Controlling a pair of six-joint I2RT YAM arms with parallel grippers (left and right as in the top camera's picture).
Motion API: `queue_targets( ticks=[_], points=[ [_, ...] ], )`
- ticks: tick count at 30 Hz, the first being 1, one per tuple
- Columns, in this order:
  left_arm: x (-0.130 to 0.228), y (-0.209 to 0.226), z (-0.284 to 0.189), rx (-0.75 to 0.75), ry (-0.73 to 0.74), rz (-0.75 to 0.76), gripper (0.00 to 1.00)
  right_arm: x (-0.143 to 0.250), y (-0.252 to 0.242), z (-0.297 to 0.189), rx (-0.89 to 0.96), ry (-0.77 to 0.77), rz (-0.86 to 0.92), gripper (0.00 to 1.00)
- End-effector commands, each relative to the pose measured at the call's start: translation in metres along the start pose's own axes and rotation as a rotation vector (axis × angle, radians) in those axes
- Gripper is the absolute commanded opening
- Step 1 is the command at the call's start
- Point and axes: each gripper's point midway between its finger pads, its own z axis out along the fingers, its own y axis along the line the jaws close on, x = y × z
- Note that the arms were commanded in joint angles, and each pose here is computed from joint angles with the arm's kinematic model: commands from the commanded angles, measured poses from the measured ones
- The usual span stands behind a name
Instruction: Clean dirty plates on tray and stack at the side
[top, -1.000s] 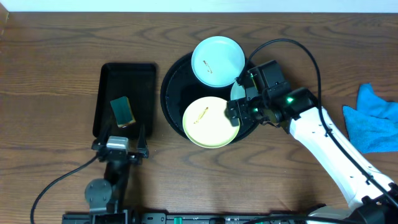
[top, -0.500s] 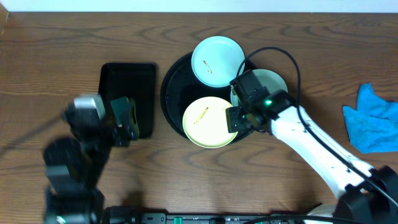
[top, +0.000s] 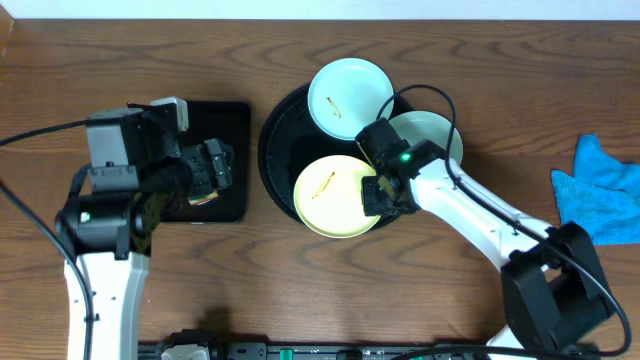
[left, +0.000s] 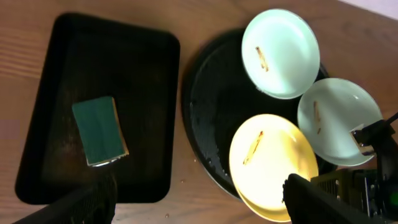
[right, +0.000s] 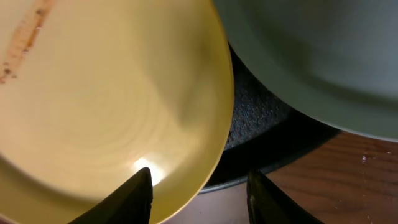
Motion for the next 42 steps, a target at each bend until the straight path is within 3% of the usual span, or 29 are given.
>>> queue_targets(
  ticks=[1, 8, 13, 24, 33, 39, 42],
  points=[
    [-0.003, -0.001, 0.0, 0.009, 0.001, -0.005, 0.85, -0.003, 0.0, 0.009, 0.016, 0.004, 0.03, 0.45],
    [-0.002, 0.016, 0.0, -0.09, 0.002, -0.009, 0.86, -0.009, 0.003, 0.022, 0.015, -0.004, 0.047, 0.41],
    [0.005, 0.024, -0.001, -0.133, 0.026, -0.015, 0.85, -0.015, 0.005, 0.022, 0.011, -0.029, 0.058, 0.3],
    [0.007, 0.024, 0.0, -0.135, 0.035, -0.017, 0.85, -0.014, -0.001, 0.03, 0.03, -0.05, 0.091, 0.31],
    [0.007, 0.024, 0.0, -0.135, 0.036, -0.018, 0.85, -0.011, -0.003, 0.037, 0.027, -0.054, 0.127, 0.23],
    [0.007, 0.024, 0.0, -0.135, 0.036, -0.018, 0.85, -0.01, -0.005, 0.038, 0.028, -0.052, 0.145, 0.27],
    [0.007, 0.024, 0.0, -0.135, 0.036, -0.018, 0.85, -0.01, -0.005, 0.038, 0.029, -0.051, 0.145, 0.12]
  ],
)
